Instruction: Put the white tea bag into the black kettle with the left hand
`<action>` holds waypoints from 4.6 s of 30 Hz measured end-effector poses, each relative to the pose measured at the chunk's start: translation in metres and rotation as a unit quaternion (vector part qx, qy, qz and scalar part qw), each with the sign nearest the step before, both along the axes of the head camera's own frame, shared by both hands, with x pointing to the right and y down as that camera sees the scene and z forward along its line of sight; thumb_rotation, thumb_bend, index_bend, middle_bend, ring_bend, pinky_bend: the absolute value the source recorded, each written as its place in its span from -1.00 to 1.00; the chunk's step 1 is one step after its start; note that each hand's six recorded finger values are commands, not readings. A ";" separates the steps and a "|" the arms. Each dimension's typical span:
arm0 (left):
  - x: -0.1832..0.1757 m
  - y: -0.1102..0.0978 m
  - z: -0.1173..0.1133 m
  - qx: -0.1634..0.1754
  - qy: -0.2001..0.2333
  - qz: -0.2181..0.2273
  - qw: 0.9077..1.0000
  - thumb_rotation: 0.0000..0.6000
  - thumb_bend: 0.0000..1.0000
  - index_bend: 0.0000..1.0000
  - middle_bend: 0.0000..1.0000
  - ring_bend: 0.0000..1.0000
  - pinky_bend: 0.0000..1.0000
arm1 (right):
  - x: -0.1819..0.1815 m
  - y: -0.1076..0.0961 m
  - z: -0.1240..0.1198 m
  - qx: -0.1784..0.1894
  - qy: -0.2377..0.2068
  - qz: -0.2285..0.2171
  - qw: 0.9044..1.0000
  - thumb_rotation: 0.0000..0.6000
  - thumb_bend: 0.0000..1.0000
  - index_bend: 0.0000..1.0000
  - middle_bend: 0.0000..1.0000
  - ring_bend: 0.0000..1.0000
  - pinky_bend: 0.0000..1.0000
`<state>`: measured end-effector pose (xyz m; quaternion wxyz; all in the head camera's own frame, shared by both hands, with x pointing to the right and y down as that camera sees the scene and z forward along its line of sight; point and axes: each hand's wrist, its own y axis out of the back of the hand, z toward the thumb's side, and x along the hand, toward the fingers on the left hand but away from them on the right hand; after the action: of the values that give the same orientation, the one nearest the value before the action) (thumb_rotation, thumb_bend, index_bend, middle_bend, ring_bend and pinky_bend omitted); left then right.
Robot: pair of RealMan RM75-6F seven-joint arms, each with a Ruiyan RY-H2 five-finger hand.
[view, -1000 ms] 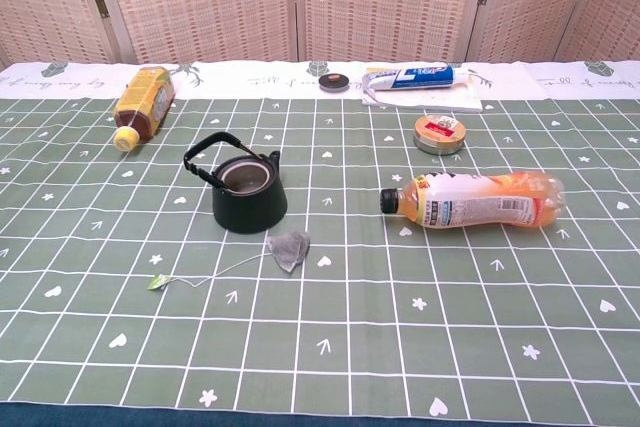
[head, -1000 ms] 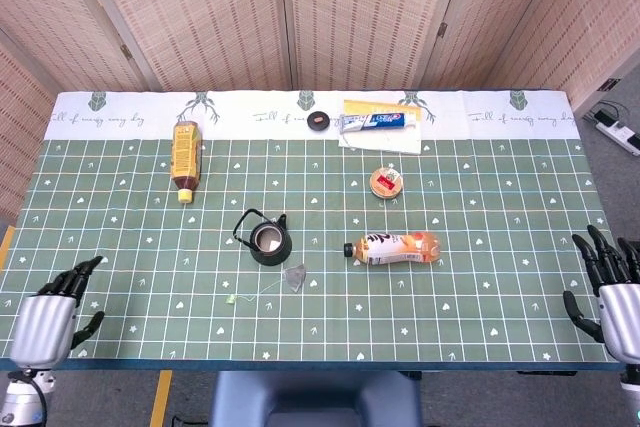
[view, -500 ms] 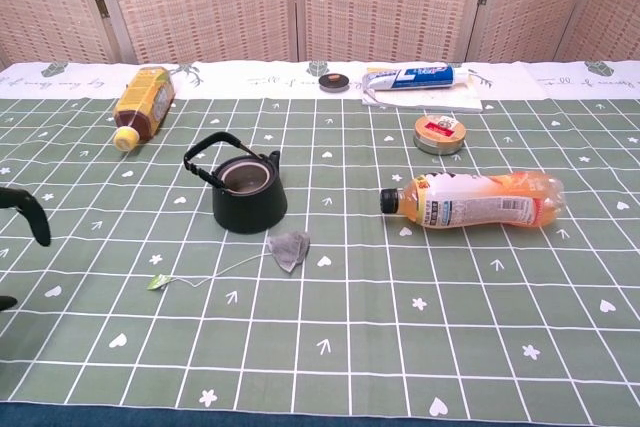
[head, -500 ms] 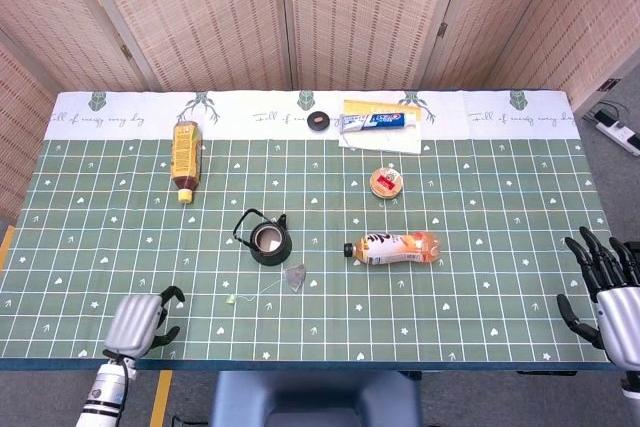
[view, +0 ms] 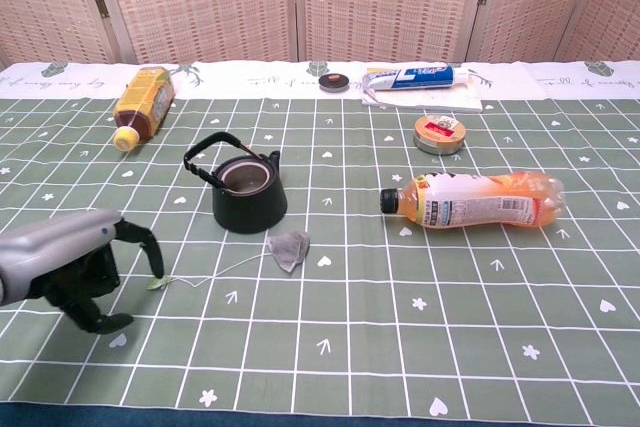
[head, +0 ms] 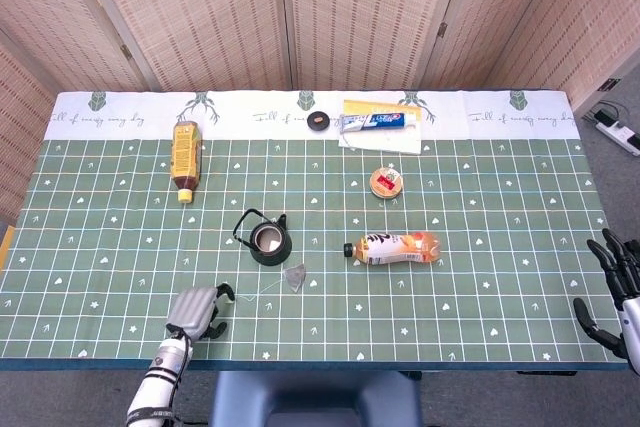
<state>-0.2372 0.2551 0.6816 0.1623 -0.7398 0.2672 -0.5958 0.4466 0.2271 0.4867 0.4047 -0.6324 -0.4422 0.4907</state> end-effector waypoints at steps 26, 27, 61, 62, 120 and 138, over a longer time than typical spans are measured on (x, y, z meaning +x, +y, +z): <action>0.005 -0.013 0.030 0.013 0.024 0.005 1.000 1.00 -0.26 -0.11 1.00 1.00 1.00 | 0.001 -0.001 0.000 0.000 -0.001 0.003 1.000 1.00 -0.12 -1.00 -1.00 -0.75 -1.00; 0.004 -0.013 0.030 0.014 0.023 0.005 1.000 1.00 -0.25 -0.11 1.00 1.00 1.00 | 0.001 -0.001 0.000 0.000 -0.001 0.004 1.000 1.00 -0.12 -1.00 -1.00 -0.75 -1.00; -0.016 -0.017 0.043 0.022 0.026 0.017 0.999 1.00 -0.10 0.01 1.00 1.00 1.00 | 0.002 -0.006 0.007 -0.005 0.009 0.009 1.000 1.00 -0.13 -1.00 -1.00 -0.76 -1.00; -0.017 -0.017 0.043 0.022 0.027 0.017 0.999 1.00 -0.09 0.01 1.00 1.00 1.00 | 0.002 -0.006 0.007 -0.006 0.009 0.009 1.000 1.00 -0.13 -1.00 -1.00 -0.76 -1.00; 0.041 -0.167 -0.084 0.275 0.026 0.073 0.958 1.00 0.08 0.13 1.00 1.00 1.00 | 0.002 -0.009 0.012 -0.013 0.013 0.016 1.000 1.00 -0.12 -1.00 -1.00 -0.75 -1.00; 0.042 -0.192 -0.079 0.284 0.028 0.062 0.956 0.99 0.08 0.13 1.00 1.00 1.00 | 0.006 -0.013 0.013 -0.020 0.009 0.025 0.999 1.00 -0.12 -1.00 -1.00 -0.75 -1.00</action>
<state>-0.1956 0.0635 0.6027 0.3948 -0.6948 0.3832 -0.4632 0.4526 0.2137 0.5002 0.3834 -0.6245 -0.4448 0.5149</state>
